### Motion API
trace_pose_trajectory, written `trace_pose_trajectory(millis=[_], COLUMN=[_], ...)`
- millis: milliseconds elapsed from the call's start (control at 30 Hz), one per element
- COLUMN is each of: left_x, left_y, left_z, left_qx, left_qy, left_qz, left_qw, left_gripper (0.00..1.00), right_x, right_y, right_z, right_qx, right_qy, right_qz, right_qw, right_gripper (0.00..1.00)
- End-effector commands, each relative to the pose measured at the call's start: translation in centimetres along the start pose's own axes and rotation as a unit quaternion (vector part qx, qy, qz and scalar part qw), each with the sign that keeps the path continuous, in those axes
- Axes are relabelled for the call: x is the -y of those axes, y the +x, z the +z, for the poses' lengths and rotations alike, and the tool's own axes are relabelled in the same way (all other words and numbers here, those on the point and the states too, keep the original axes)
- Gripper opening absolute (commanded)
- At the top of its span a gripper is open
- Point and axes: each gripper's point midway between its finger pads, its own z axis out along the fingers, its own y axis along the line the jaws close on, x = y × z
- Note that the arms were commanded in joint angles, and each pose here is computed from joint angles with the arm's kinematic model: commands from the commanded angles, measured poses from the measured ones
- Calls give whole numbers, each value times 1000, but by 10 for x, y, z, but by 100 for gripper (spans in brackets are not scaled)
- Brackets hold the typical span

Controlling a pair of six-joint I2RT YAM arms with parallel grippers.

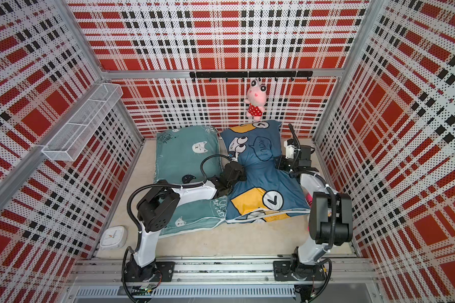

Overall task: Zip up pillowcases
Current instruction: Place the pillowcase at the center of the board.

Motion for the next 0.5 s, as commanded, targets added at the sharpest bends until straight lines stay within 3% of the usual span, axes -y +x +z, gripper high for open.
trace_pose_trajectory(millis=[0,467], left_x=[7,-121], left_y=[-19,-11], left_z=[5,9], left_qx=[38,42], left_qy=[13,-105], left_qz=[-32,-84], left_qw=[999,990], left_gripper=[0,0], right_x=[-41,-85], right_y=[-21,38], right_z=[9,60], right_qx=[32,-39], right_qy=[-83,-116], right_qz=[-44,-26], right_qw=[995,992], right_gripper=[0,0])
